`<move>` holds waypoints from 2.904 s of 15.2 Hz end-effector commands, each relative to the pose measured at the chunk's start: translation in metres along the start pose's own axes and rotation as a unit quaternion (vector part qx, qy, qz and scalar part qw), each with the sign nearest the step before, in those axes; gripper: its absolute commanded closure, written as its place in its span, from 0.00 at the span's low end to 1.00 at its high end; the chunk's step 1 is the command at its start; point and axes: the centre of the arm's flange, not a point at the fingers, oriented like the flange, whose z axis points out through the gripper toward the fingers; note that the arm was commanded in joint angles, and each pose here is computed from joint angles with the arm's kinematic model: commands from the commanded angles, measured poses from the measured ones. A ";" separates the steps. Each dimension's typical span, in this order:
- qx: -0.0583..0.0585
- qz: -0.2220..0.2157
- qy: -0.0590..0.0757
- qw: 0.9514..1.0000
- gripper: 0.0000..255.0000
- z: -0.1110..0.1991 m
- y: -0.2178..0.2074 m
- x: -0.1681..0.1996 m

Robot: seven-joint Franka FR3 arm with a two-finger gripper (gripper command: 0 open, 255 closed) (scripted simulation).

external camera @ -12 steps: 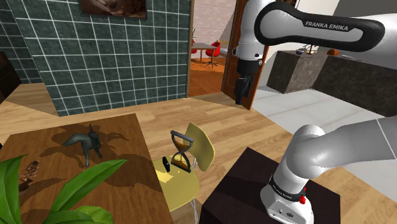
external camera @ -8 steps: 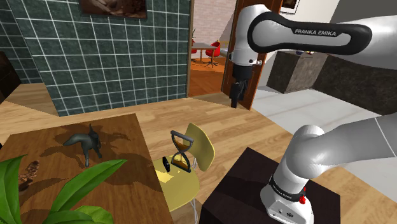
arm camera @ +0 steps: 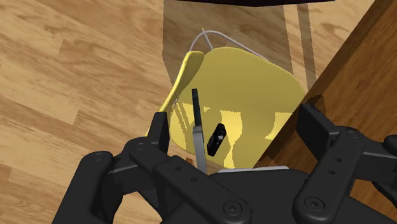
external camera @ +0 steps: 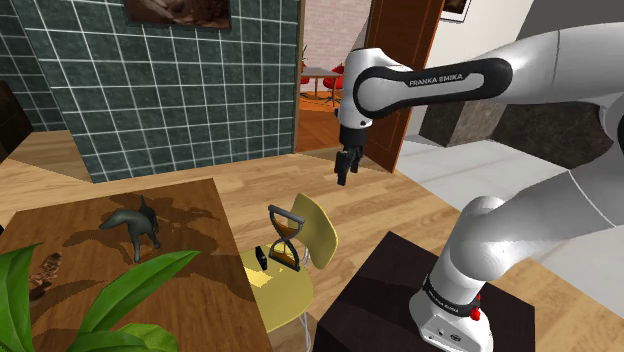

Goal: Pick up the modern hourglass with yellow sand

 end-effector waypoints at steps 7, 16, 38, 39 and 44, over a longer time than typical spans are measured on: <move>-0.005 -0.012 0.013 1.000 0.00 0.079 0.008 0.071; -0.011 -0.025 0.026 0.999 0.00 0.162 0.016 0.151; -0.015 -0.035 0.035 0.999 1.00 0.262 0.023 0.215; -0.015 -0.035 0.035 0.999 1.00 0.262 0.023 0.215; -0.015 -0.035 0.035 0.999 1.00 0.252 0.023 0.215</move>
